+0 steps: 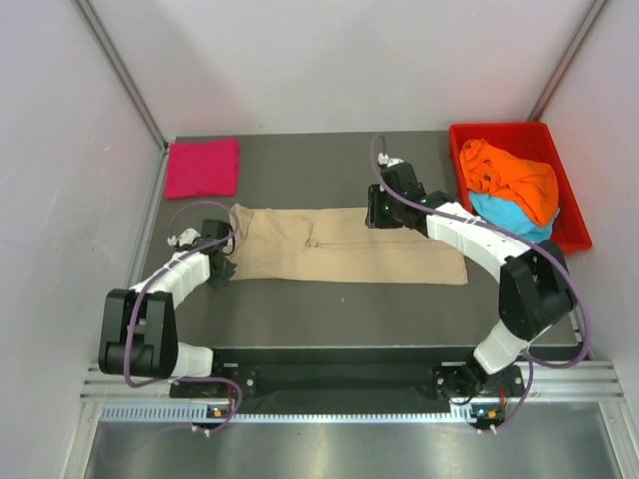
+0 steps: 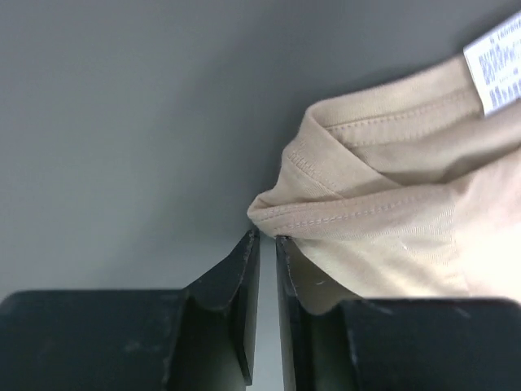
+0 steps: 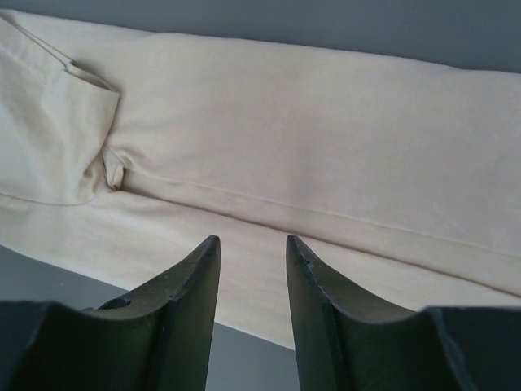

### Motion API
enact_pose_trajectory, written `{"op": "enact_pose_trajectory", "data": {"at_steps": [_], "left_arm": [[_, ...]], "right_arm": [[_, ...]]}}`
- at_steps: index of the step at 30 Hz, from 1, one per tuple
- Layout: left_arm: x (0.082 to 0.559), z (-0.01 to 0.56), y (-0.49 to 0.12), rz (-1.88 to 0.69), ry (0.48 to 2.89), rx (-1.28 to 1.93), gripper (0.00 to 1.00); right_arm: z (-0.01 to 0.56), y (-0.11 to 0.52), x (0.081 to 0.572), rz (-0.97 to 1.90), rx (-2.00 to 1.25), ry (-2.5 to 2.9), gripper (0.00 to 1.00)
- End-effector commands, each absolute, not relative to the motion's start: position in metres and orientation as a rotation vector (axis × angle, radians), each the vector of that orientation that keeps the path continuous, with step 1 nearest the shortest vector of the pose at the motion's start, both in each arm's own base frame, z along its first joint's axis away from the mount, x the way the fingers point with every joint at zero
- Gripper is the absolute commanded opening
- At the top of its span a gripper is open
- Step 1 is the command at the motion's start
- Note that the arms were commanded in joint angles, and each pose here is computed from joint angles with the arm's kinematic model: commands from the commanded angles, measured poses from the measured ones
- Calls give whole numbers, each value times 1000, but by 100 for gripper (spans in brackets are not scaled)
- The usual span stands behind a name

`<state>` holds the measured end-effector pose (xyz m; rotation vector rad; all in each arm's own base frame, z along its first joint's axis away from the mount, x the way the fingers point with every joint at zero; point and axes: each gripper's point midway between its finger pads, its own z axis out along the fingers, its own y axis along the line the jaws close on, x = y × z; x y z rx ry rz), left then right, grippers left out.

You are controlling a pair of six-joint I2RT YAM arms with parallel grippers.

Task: Fold and stack the t-shirts
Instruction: Fold the tshirt

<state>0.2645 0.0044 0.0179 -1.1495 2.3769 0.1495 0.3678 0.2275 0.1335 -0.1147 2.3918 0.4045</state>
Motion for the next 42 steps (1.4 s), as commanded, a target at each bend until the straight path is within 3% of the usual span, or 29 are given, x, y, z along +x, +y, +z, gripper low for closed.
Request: {"op": "enact_pose_trajectory", "data": {"at_steps": [1, 5, 14, 19, 24, 30, 34, 39, 41, 42], "left_arm": [[260, 10, 27, 273, 2354, -1207, 19], [257, 17, 35, 286, 2320, -1218, 33], [261, 62, 67, 374, 2158, -1295, 44], [281, 79, 29, 14, 2150, -1254, 50], [281, 73, 13, -115, 2151, -1233, 52], [280, 51, 16, -79, 2183, -1242, 57], [279, 39, 24, -2, 2197, -1249, 54], [284, 28, 32, 73, 2207, -1262, 40], [284, 24, 35, 106, 2221, -1253, 33], [283, 23, 37, 120, 2224, -1252, 19]], "right_arm": [[134, 226, 370, 411, -168, 2384, 39], [128, 218, 358, 394, -166, 2395, 39], [100, 161, 343, 172, -59, 2464, 39], [89, 132, 367, 100, -11, 2454, 40], [72, 125, 386, 106, -30, 2514, 43], [57, 60, 349, -97, 496, 2627, 41], [65, 41, 322, -164, 634, 2584, 43], [80, 16, 291, -195, 776, 2484, 45], [71, 7, 275, -181, 840, 2474, 45], [68, 4, 271, -181, 855, 2477, 46]]}}
